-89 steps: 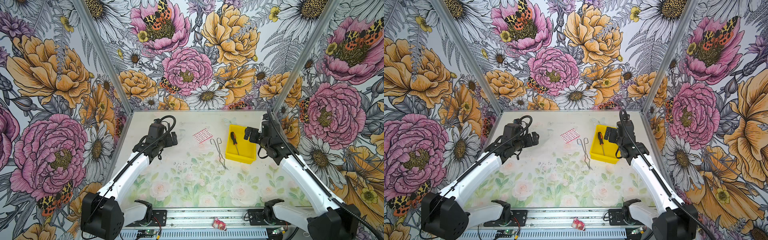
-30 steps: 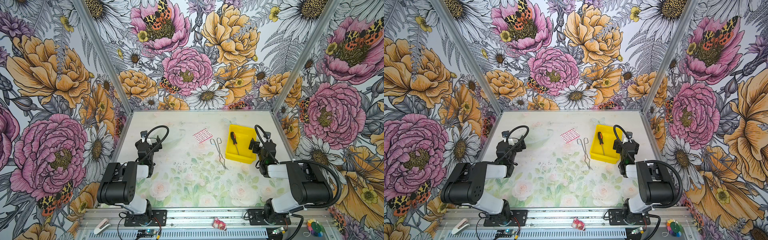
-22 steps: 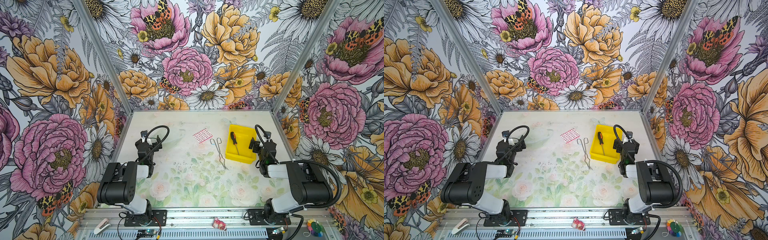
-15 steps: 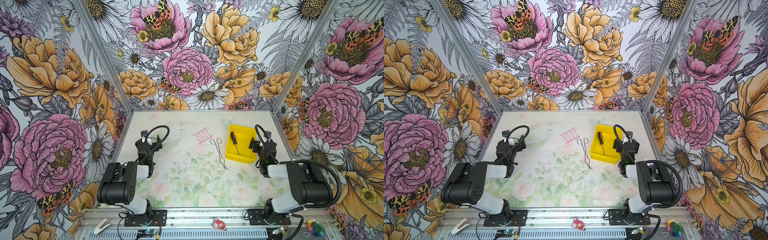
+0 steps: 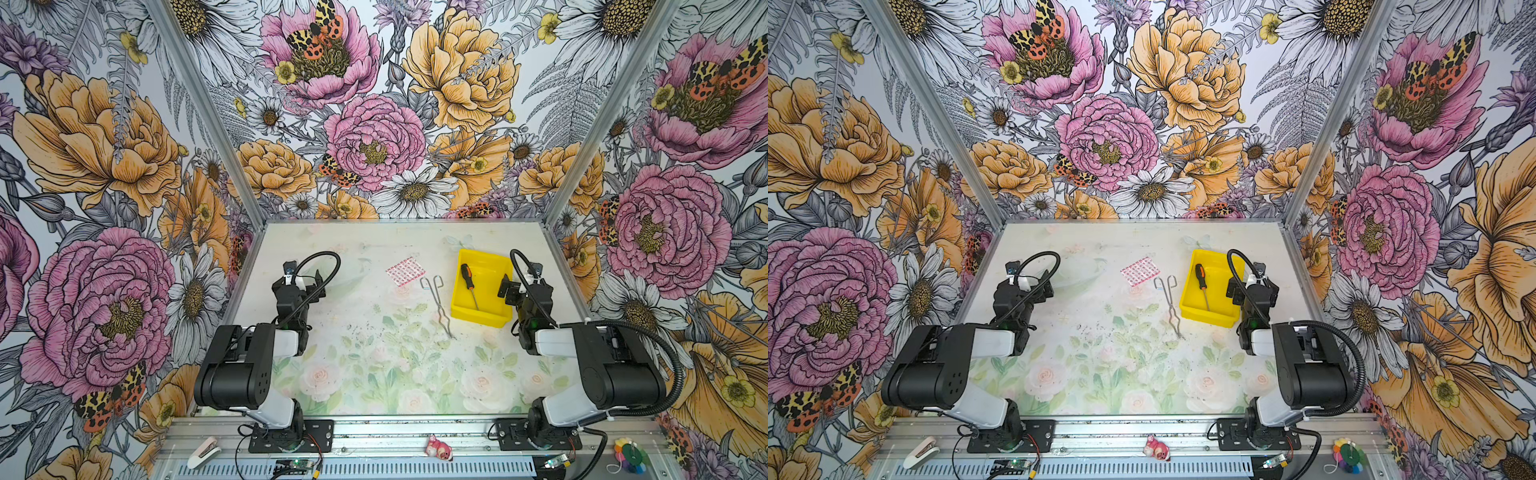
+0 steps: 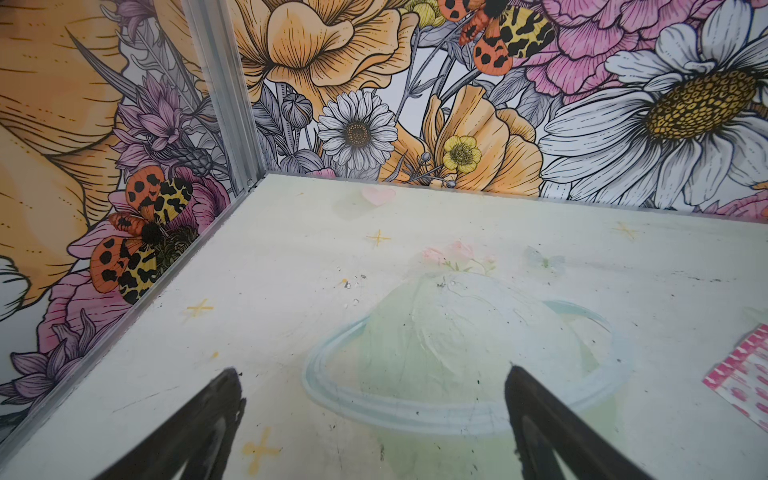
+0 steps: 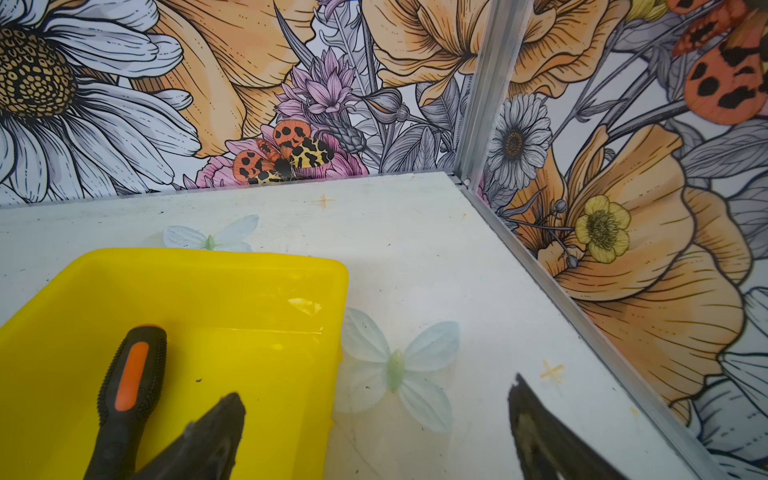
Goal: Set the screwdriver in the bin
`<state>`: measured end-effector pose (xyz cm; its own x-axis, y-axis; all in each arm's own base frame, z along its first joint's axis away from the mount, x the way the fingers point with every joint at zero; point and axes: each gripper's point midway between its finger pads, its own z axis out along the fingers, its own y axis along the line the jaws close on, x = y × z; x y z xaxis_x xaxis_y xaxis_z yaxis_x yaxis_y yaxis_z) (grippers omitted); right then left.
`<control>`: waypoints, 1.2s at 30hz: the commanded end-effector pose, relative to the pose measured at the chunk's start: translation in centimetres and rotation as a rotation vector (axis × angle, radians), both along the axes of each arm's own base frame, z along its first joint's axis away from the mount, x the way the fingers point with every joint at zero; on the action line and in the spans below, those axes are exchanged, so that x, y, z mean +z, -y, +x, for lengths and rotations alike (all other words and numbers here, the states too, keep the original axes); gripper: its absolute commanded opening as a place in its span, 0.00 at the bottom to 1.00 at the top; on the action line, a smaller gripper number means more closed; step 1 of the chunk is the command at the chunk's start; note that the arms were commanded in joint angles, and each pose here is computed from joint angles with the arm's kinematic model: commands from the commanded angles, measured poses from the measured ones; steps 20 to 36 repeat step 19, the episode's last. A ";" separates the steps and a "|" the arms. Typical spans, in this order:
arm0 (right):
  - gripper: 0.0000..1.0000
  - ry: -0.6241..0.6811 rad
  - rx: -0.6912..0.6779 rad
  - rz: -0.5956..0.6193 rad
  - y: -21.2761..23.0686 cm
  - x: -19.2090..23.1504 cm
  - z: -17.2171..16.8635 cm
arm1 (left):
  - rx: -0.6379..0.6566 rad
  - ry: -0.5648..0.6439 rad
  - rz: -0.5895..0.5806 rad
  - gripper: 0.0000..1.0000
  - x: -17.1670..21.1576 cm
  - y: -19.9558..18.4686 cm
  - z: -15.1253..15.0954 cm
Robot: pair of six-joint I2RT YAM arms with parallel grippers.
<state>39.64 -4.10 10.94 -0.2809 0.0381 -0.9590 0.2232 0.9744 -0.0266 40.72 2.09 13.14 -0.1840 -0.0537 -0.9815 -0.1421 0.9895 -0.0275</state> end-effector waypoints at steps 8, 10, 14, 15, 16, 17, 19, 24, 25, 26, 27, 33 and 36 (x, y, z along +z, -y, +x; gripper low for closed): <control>0.99 0.018 0.015 -0.003 -0.3 0.4 0.2 | -0.015 0.003 0.014 0.99 -0.2 0.3 -0.2; 1.00 0.015 0.017 -0.003 -0.4 0.3 0.2 | -0.015 0.002 0.016 0.99 -0.2 0.3 -0.2; 0.99 0.017 0.016 -0.003 -0.4 0.3 0.2 | -0.016 0.002 0.016 0.99 -0.2 0.4 -0.2; 1.00 0.017 0.016 -0.003 -0.4 0.3 0.2 | -0.014 0.004 0.015 0.99 -0.2 0.3 -0.2; 1.00 0.016 0.015 -0.003 -0.3 0.3 0.1 | -0.015 0.002 0.015 0.99 -0.2 0.3 -0.2; 0.99 0.017 0.017 -0.004 -0.4 0.3 0.2 | -0.014 0.002 0.014 0.99 -0.2 0.3 -0.2; 0.99 0.011 0.100 -0.011 -1.6 0.4 0.6 | -0.014 0.004 0.014 0.99 -0.2 0.3 -0.2; 0.99 0.011 0.100 -0.011 -1.6 0.4 0.6 | -0.014 0.004 0.014 0.99 -0.2 0.3 -0.2; 0.99 0.011 0.100 -0.011 -1.6 0.4 0.6 | -0.014 0.004 0.014 0.99 -0.2 0.3 -0.2; 0.99 0.011 0.100 -0.011 -1.6 0.4 0.6 | -0.014 0.004 0.014 0.99 -0.2 0.3 -0.2; 0.99 0.011 0.100 -0.011 -1.6 0.4 0.6 | -0.014 0.004 0.014 0.99 -0.2 0.3 -0.2; 0.99 0.011 0.100 -0.011 -1.6 0.4 0.6 | -0.014 0.004 0.014 0.99 -0.2 0.3 -0.2; 0.99 0.011 0.100 -0.011 -1.6 0.4 0.6 | -0.014 0.004 0.014 0.99 -0.2 0.3 -0.2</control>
